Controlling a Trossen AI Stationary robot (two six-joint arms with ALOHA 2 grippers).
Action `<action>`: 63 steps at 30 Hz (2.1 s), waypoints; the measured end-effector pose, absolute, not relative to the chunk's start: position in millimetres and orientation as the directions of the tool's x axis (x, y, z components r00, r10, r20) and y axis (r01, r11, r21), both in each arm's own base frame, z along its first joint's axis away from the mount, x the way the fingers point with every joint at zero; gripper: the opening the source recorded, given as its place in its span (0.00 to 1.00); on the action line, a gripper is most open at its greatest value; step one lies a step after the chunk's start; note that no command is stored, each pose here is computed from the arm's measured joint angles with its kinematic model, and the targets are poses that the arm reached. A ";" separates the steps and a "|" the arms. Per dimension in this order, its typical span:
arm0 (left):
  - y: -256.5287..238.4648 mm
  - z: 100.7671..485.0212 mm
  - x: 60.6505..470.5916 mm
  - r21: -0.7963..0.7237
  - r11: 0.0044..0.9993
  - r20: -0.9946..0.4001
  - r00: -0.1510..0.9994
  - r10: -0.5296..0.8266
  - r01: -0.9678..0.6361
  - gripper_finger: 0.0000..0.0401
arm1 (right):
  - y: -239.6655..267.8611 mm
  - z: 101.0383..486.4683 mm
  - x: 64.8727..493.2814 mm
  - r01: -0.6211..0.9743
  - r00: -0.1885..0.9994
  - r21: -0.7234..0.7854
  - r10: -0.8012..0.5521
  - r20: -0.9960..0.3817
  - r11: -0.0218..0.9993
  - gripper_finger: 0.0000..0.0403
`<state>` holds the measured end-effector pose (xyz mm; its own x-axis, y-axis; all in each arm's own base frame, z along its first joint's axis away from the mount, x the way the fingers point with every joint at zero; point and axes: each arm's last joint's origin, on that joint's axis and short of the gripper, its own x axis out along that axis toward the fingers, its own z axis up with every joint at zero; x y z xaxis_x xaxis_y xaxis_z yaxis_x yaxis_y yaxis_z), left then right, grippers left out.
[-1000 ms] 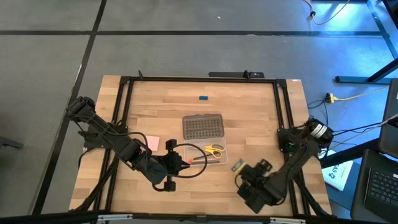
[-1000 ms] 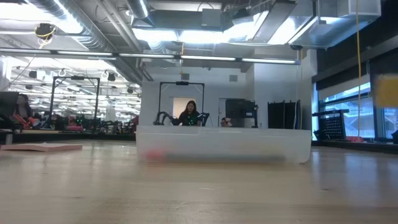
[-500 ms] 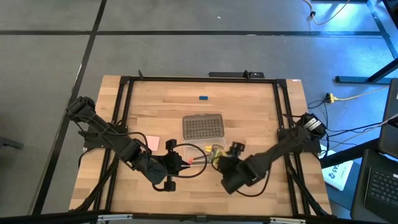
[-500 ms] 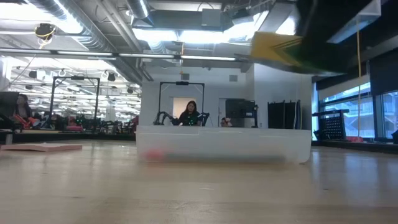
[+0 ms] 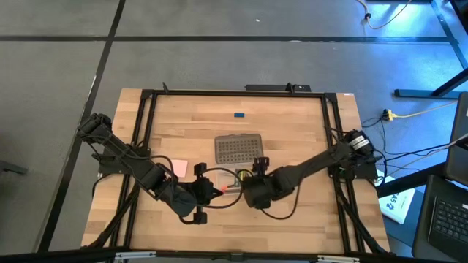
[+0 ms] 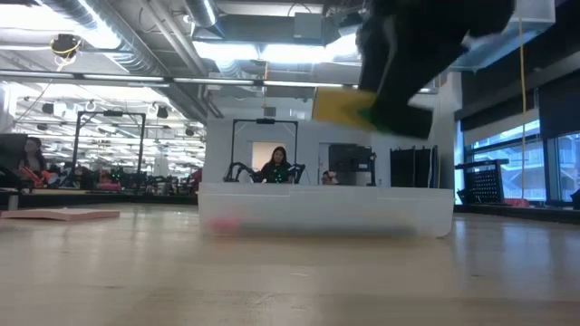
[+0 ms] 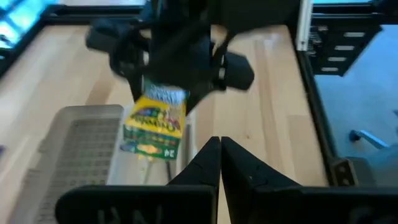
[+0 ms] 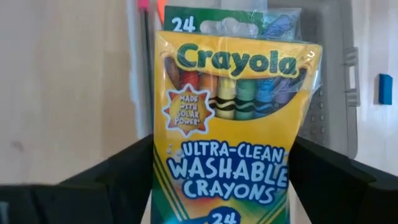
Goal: Pack school essentials
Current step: Put the yellow crayon box into the black supply box
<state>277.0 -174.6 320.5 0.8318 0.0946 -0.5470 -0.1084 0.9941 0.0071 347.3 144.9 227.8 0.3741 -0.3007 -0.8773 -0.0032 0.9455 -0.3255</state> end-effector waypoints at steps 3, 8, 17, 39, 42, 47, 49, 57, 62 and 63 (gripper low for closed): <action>-172.7 319.8 276.2 0.042 0.988 -0.540 0.829 0.145 -0.146 0.00 | 137.6 217.2 354.5 -0.022 0.339 -0.318 -0.292 -0.894 0.948 0.81; -167.8 319.3 271.5 0.097 0.976 -0.544 0.811 0.214 -0.193 0.01 | 130.2 198.8 364.3 -0.069 0.280 -0.276 -0.246 -0.928 0.959 0.81; -155.3 320.8 254.5 0.083 0.956 -0.606 0.747 0.274 -0.283 0.05 | 112.8 196.4 371.1 -0.054 0.268 -0.285 -0.261 -0.928 0.957 0.81; -150.5 318.7 250.5 0.168 0.930 -0.592 0.722 0.359 -0.326 0.01 | 103.0 190.9 376.5 -0.112 0.233 -0.201 -0.170 -0.957 0.973 0.81; -150.6 318.7 250.5 0.167 0.931 -0.592 0.722 0.359 -0.326 0.00 | 103.1 191.2 377.1 -0.127 0.240 -0.203 -0.169 -0.956 0.971 0.81; -150.6 318.7 250.5 0.167 0.931 -0.592 0.722 0.359 -0.326 0.01 | 103.1 191.0 376.9 -0.137 0.237 -0.206 -0.170 -0.956 0.969 0.81; -150.6 318.7 250.5 0.168 0.931 -0.592 0.722 0.359 -0.326 0.02 | 103.1 191.1 376.8 -0.136 0.237 -0.206 -0.170 -0.957 0.969 0.81; -150.6 318.6 250.6 0.168 0.931 -0.592 0.722 0.359 -0.325 0.05 | 103.1 191.1 376.8 -0.138 0.237 -0.206 -0.170 -0.957 0.969 0.81; -150.6 318.6 250.6 0.168 0.931 -0.592 0.722 0.359 -0.326 0.05 | 103.1 191.1 376.8 -0.137 0.237 -0.206 -0.170 -0.957 0.969 0.81; -150.6 318.6 250.6 0.168 0.931 -0.592 0.722 0.359 -0.325 0.05 | 103.1 191.1 376.7 -0.137 0.237 -0.206 -0.170 -0.957 0.969 0.81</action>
